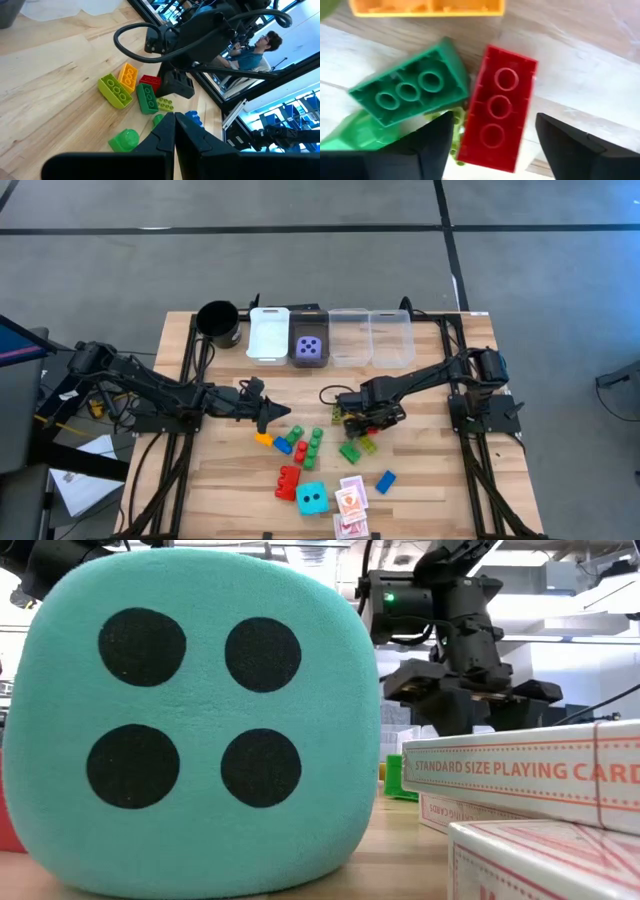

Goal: Pick & Place Toys
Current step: Put the red triangle game piece into the left transparent bin

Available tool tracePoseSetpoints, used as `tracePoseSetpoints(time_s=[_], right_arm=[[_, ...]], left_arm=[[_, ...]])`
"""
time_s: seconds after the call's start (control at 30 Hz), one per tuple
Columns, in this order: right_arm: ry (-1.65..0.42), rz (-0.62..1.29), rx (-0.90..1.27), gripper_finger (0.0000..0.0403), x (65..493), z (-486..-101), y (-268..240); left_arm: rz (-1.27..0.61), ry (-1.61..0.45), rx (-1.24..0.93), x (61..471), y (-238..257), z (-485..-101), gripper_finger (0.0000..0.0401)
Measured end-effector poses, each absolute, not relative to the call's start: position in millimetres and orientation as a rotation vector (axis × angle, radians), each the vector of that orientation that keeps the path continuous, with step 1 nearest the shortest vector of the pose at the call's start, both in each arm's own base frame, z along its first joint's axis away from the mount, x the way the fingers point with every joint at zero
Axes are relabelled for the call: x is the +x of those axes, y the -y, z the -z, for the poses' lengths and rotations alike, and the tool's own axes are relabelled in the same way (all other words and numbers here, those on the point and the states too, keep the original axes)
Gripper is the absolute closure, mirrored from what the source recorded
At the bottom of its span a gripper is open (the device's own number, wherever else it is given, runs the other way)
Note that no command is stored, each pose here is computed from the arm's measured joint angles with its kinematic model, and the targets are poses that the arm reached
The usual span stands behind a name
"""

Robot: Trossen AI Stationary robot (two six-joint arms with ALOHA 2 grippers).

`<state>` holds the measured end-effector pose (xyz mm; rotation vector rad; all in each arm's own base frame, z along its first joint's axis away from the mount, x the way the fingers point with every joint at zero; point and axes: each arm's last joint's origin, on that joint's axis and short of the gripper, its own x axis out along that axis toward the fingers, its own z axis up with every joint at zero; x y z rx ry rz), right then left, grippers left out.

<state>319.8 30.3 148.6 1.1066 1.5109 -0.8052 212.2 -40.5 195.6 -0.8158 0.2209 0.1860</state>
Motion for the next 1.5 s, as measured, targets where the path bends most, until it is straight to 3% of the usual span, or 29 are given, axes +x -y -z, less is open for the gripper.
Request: tracePoseSetpoints(time_s=[0.3,0.57,0.8,1.23,1.5], right_arm=[[-1.510,0.825,1.083,0.0271,318,-149,-28],[-1.547,0.819,1.033,0.0267,319,-156,-28],[-1.585,0.841,0.905,0.0267,329,-204,-23],[-1.006,1.246,0.648,0.0264,348,-297,38],[-0.794,1.218,0.551,0.0264,363,-307,103]], left_arm=[[-0.182,-0.223,-0.785,212,40,-196,0.0401],[-0.182,-0.224,-0.785,212,40,-196,0.0401],[-0.173,-0.229,-0.715,212,40,-196,0.0401],[-0.108,-0.258,-0.722,212,42,-196,0.0401],[-0.102,-0.262,-0.725,213,41,-196,0.0401]])
